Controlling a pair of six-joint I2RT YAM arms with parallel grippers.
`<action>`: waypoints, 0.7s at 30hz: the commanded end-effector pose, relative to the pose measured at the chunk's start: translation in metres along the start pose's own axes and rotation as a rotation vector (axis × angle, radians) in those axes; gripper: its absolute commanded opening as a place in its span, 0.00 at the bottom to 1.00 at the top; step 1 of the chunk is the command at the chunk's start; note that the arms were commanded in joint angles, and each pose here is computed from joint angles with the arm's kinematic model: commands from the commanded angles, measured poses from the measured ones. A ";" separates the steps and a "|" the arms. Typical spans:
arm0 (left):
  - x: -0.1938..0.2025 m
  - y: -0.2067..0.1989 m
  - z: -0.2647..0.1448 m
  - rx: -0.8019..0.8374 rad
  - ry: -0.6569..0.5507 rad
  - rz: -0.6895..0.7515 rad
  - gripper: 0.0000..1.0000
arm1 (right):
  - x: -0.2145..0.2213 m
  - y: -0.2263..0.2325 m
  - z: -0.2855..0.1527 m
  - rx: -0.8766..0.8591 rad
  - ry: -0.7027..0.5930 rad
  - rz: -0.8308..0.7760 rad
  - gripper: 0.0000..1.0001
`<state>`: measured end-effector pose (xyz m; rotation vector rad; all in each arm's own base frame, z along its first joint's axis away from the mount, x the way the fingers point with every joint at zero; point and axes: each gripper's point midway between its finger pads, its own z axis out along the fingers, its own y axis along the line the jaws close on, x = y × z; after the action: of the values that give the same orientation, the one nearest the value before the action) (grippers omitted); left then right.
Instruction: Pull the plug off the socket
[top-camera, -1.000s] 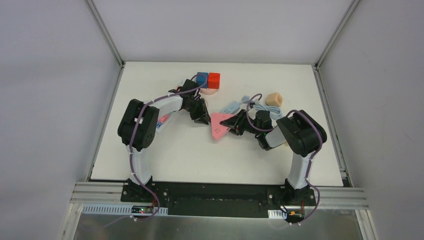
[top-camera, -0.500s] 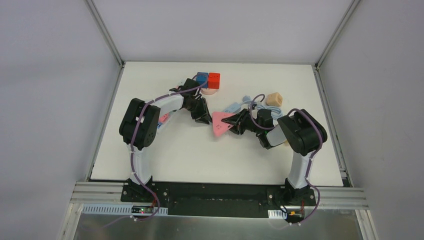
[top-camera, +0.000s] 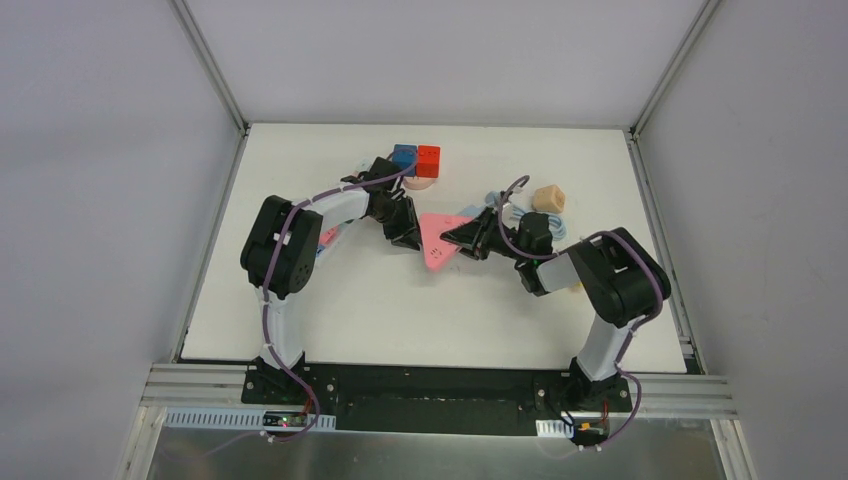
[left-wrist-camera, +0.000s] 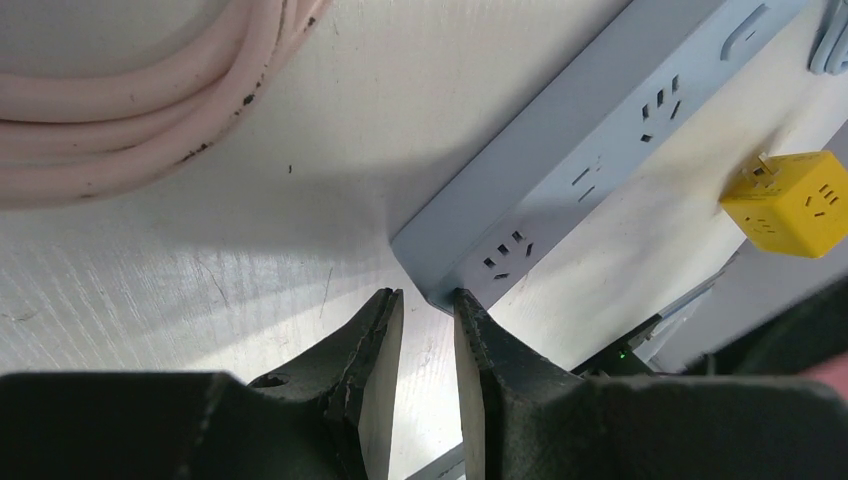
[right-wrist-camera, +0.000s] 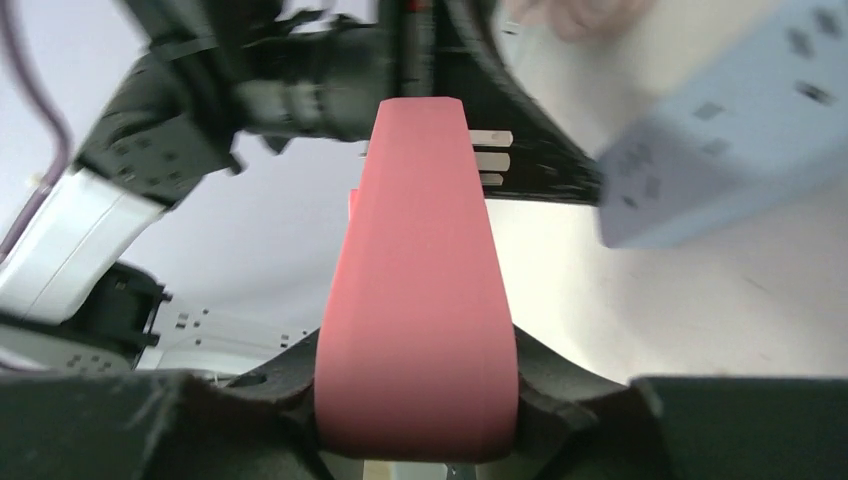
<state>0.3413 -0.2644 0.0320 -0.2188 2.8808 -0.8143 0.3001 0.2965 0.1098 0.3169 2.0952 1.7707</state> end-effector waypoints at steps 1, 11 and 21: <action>0.024 0.042 0.017 -0.170 0.083 -0.010 0.26 | -0.005 0.068 -0.005 -0.206 -0.022 -0.221 0.00; 0.013 0.024 0.005 -0.125 0.051 0.021 0.29 | -0.038 0.067 -0.024 -0.150 -0.182 -0.133 0.00; -0.016 -0.029 -0.041 0.018 -0.011 0.142 0.45 | -0.042 0.033 -0.056 0.188 -0.237 -0.045 0.00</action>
<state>0.3443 -0.2651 0.0465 -0.1379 2.8953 -0.7938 0.3204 0.2460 0.1558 0.4499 1.9661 1.5627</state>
